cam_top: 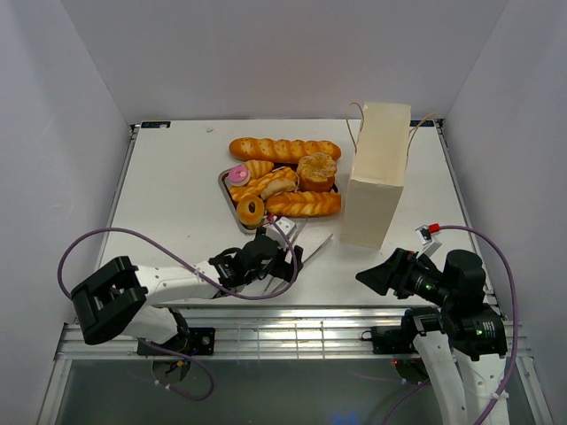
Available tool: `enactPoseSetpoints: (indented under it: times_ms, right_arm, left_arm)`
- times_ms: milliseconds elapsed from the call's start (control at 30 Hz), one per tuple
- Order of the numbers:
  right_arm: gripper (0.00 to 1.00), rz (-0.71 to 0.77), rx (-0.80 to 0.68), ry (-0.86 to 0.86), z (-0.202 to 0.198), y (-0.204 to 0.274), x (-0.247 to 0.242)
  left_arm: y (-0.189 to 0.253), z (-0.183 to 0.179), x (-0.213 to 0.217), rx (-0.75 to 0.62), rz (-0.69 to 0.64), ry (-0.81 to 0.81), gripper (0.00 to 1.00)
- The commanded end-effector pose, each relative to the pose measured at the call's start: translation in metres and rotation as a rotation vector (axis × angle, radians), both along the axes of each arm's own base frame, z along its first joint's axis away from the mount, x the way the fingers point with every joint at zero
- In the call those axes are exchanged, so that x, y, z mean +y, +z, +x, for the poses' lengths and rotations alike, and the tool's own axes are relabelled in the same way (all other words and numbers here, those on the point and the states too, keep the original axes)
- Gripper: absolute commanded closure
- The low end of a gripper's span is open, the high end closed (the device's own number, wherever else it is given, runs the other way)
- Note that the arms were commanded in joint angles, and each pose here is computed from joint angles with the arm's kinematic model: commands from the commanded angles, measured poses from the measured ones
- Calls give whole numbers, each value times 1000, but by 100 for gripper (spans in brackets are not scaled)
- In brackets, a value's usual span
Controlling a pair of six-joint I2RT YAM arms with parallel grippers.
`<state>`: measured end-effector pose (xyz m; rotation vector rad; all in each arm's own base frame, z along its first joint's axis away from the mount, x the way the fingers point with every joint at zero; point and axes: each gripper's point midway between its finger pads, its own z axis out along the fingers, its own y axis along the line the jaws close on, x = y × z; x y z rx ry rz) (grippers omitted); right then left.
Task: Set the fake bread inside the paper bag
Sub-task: Pick up the clamp at the center of the board.
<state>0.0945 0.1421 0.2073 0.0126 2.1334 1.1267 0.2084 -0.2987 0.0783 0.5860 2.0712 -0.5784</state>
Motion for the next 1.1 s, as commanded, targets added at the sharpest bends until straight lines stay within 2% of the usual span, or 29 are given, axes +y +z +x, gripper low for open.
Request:
enactPoseSetpoints:
  times_ms: [0, 200, 800, 1067]
  right_arm:
    - [9, 17, -74, 31, -5, 20, 3]
    - [8, 17, -73, 32, -5, 20, 3]
    - [8, 12, -59, 24, -3, 19, 2]
    - [8, 12, -50, 27, -4, 15, 2]
  left_arm:
    - [-4, 2, -5, -22, 10, -22, 2]
    - [-18, -3, -12, 0, 2, -60, 2]
    - [-76, 5, -4, 49, 156, -19, 2]
    - [-81, 2, 3, 60, 156, 3, 11]
